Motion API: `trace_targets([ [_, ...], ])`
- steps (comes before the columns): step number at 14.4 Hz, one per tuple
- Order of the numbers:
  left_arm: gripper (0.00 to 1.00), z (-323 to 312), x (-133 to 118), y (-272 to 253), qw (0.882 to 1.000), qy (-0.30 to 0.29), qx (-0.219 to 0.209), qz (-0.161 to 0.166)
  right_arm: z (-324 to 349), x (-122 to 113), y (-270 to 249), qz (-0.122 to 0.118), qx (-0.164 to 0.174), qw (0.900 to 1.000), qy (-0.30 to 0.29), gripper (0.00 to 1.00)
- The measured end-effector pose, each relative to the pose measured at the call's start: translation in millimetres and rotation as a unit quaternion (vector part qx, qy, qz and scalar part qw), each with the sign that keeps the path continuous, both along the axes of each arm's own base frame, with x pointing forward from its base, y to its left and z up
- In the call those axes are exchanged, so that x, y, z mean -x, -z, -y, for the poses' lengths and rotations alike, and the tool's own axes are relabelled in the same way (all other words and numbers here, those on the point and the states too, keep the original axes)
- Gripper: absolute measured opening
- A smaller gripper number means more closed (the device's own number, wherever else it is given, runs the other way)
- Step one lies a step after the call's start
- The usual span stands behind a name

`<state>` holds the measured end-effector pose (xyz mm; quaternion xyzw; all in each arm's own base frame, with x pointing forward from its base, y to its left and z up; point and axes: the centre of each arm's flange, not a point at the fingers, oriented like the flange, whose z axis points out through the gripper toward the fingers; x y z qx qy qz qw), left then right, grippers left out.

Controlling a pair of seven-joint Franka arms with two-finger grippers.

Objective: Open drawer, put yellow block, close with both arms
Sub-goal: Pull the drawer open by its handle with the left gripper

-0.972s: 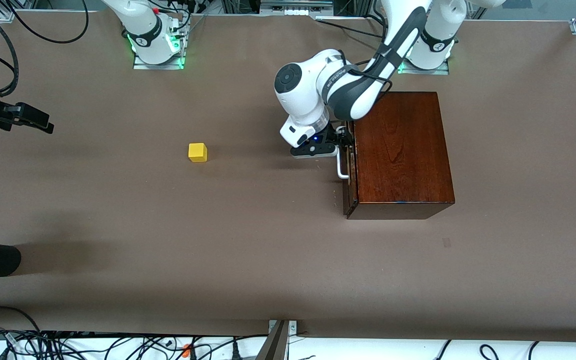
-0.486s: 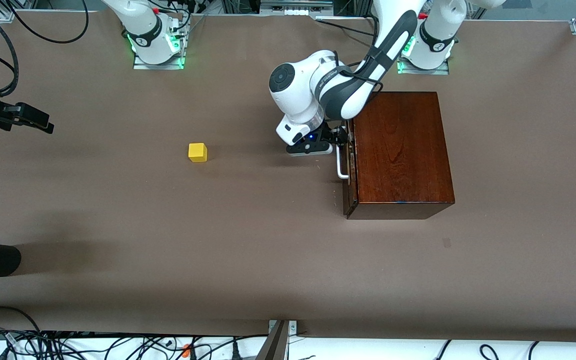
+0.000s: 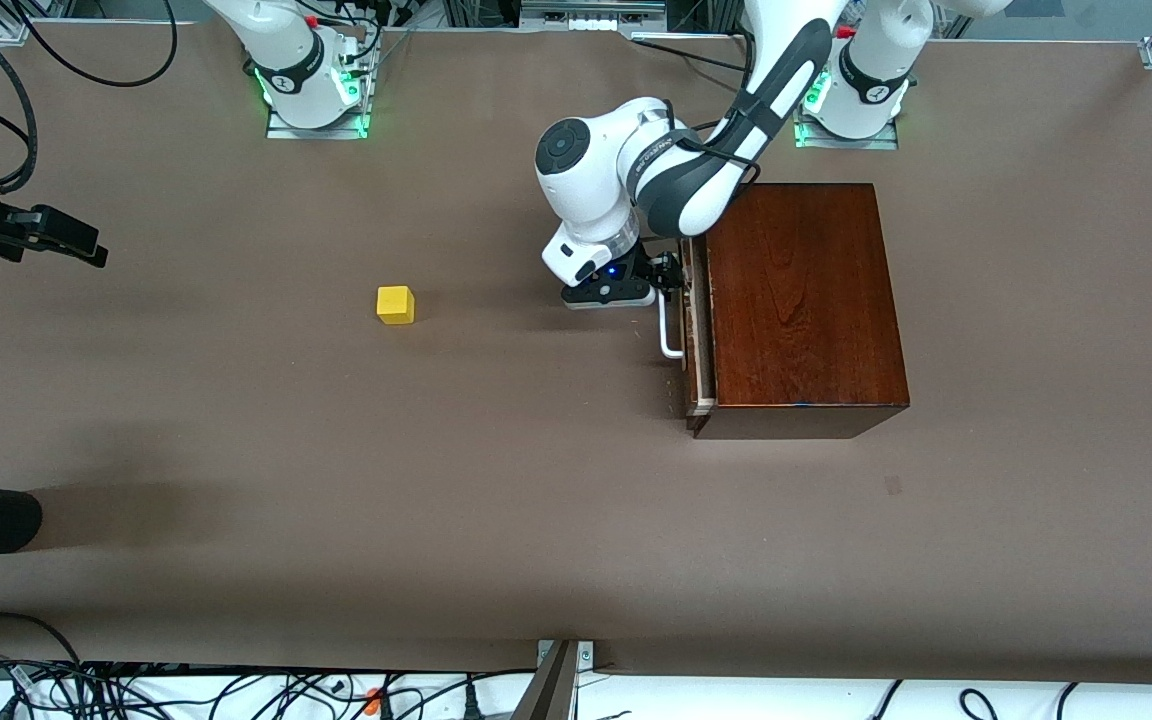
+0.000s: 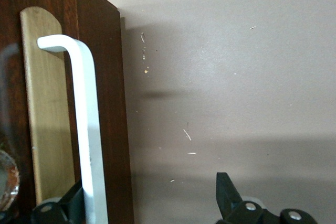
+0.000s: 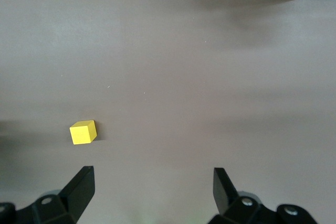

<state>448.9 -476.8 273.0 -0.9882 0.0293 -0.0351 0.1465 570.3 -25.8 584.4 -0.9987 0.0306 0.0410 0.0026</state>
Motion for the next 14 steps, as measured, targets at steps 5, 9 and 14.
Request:
trace_targets([
  [5,1.0,25.4,-1.3,-13.5,0.999,0.001,0.046,0.009,0.1,-0.1,0.3,0.0,0.0,1.0,0.0,1.0],
  [9,1.0,33.5,-1.2,-12.8,0.999,0.004,0.05,0.01,0.1,-0.6,1.3,-0.001,0.0,1.0,0.0,1.0],
  [14,1.0,35.6,-4.2,-18.6,0.998,0.014,0.053,0.011,0.1,-0.7,1.6,-0.001,0.0,1.0,0.0,1.0],
])
